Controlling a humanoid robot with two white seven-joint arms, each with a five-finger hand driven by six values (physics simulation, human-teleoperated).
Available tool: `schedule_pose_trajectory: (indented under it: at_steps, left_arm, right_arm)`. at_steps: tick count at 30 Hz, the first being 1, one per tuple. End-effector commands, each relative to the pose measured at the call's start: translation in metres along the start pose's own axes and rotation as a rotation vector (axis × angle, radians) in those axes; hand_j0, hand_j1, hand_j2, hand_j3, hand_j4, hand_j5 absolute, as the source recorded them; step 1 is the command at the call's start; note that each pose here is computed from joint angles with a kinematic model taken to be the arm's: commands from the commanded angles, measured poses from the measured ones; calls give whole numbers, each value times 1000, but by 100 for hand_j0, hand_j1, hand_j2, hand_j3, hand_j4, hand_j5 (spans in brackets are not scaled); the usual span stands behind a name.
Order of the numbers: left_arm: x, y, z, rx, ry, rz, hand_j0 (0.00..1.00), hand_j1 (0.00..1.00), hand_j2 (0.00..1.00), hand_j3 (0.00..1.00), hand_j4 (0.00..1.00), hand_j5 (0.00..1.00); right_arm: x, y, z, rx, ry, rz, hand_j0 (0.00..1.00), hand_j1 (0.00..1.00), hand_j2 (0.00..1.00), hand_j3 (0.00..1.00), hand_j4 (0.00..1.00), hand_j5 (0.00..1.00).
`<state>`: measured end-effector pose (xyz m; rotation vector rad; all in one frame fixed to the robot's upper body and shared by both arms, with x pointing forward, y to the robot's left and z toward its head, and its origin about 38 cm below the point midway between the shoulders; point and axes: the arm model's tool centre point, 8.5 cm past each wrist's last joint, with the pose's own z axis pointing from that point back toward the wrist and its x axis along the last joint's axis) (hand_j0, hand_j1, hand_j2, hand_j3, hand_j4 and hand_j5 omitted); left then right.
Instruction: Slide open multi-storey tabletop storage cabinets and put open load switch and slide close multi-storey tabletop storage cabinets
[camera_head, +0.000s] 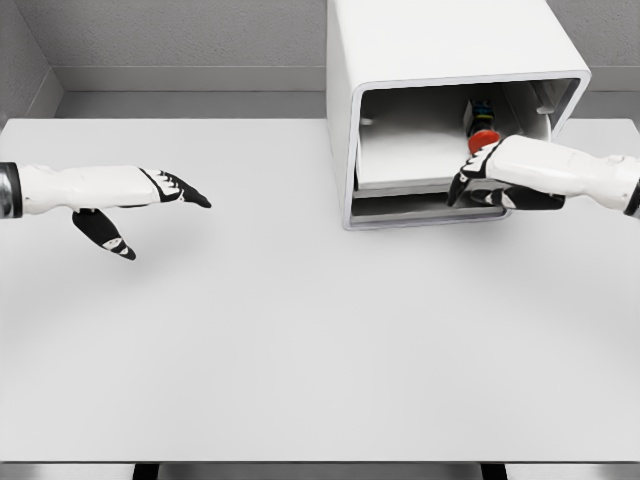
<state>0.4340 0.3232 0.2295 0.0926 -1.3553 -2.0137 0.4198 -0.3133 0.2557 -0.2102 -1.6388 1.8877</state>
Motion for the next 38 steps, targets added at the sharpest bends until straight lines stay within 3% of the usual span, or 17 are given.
schedule_pose_trajectory:
  at_steps: [1,14,18,22,23,24,26,28,38]
  left_arm:
    - [0,0,0,4,-1,6,100,100,100,100,100,100]
    - [0,0,0,3,-1,7,100,100,100,100,100,100]
    - [0,0,0,3,-1,7,100,100,100,100,100,100]
    - [0,0,1,3,1,6,100,100,100,100,100,100]
    - [0,0,0,3,-1,7,100,100,100,100,100,100]
    - [0,0,0,3,-1,7,100,100,100,100,100,100]
    - [2,1,-3,6,-11,4,100,100,100,100,100,100]
    - [10,-1,-24,12,-58,14,100,100,100,100,100,100]
    - [11,-12,-31,-8,-71,31,100,100,100,100,100,100]
  right_arm:
    - [-3,10,-8,10,-5,-32,50,50,50,50,50,50]
    - [-18,5,-28,13,12,-39,50,50,50,50,50,50]
    - [-9,2,-28,16,-8,-17,52,52,52,52,52,52]
    - [14,-12,28,-21,26,72,55,55,55,55,55,55]
    - [16,-14,46,-22,56,85,59,59,59,59,59,59]
    - [13,-9,67,-40,100,73,100,100,100,100,100,100]
    - [10,5,87,-17,149,47,100,100,100,100,100,100]
    - [9,18,88,6,151,21,100,100,100,100,100,100]
    - [9,21,88,9,150,11,100,100,100,100,100,100]
